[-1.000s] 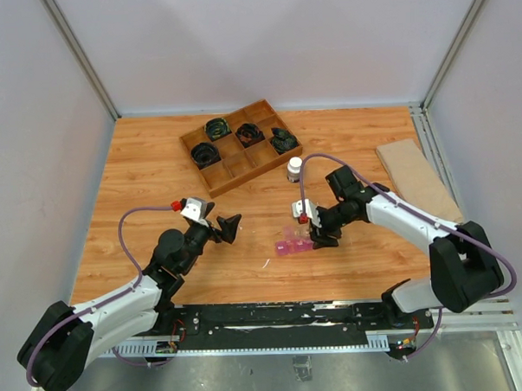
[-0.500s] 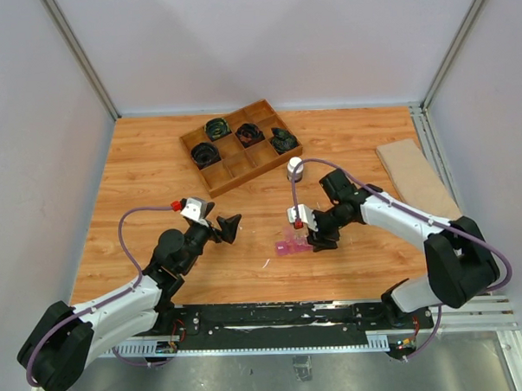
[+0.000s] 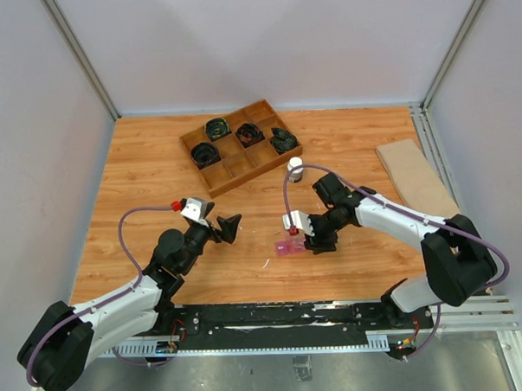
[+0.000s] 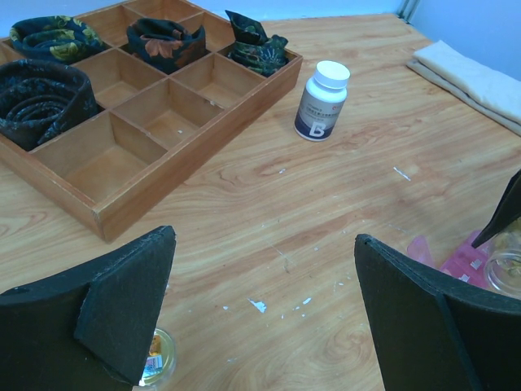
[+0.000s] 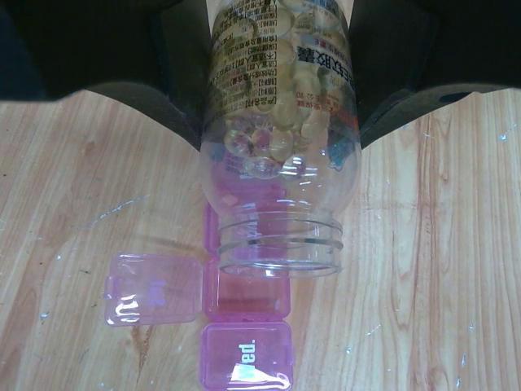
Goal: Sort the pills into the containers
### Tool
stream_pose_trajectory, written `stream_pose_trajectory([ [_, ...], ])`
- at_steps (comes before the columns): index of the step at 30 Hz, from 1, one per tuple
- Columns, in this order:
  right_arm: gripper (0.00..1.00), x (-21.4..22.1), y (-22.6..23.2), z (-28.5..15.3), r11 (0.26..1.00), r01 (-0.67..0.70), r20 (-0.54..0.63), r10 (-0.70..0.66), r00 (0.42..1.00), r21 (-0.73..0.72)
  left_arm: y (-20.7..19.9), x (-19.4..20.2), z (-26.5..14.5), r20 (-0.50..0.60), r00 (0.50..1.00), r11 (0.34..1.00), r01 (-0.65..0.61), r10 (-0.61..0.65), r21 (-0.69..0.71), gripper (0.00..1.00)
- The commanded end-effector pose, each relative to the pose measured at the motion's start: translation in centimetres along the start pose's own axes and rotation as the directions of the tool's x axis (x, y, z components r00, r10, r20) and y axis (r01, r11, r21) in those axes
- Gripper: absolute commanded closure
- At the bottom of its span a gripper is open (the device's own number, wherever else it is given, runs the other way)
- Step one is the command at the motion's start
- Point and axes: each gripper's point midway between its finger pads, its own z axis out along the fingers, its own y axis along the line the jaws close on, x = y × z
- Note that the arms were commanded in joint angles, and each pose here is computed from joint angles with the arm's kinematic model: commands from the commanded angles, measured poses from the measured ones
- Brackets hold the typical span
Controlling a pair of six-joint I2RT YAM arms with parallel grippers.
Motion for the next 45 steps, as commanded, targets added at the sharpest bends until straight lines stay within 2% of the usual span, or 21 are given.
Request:
stream_pose_trajectory([
  [1,0.99,-0.1,-0.1,0.3,1.000,0.029,-0.040,-0.029,0.999,-0.002,-0.1,-1.0,0.2,0.039,0.999,1.000,-0.007,0.007,-0.001,0.05],
  [23,0.99,0.5,-0.6,0.5,0.999,0.046,-0.136,-0.042,0.990,0.021,-0.2,-0.9,0.1,0.039,0.999,1.000,-0.009,0.009,0.002,0.05],
  [45,0.99,0.0,-1.2,-0.5,0.995,0.071,-0.167,-0.060,0.984,0.063,-0.1,-1.0,0.1,0.041,0.999,1.000,-0.007,0.007,0.000,0.05],
])
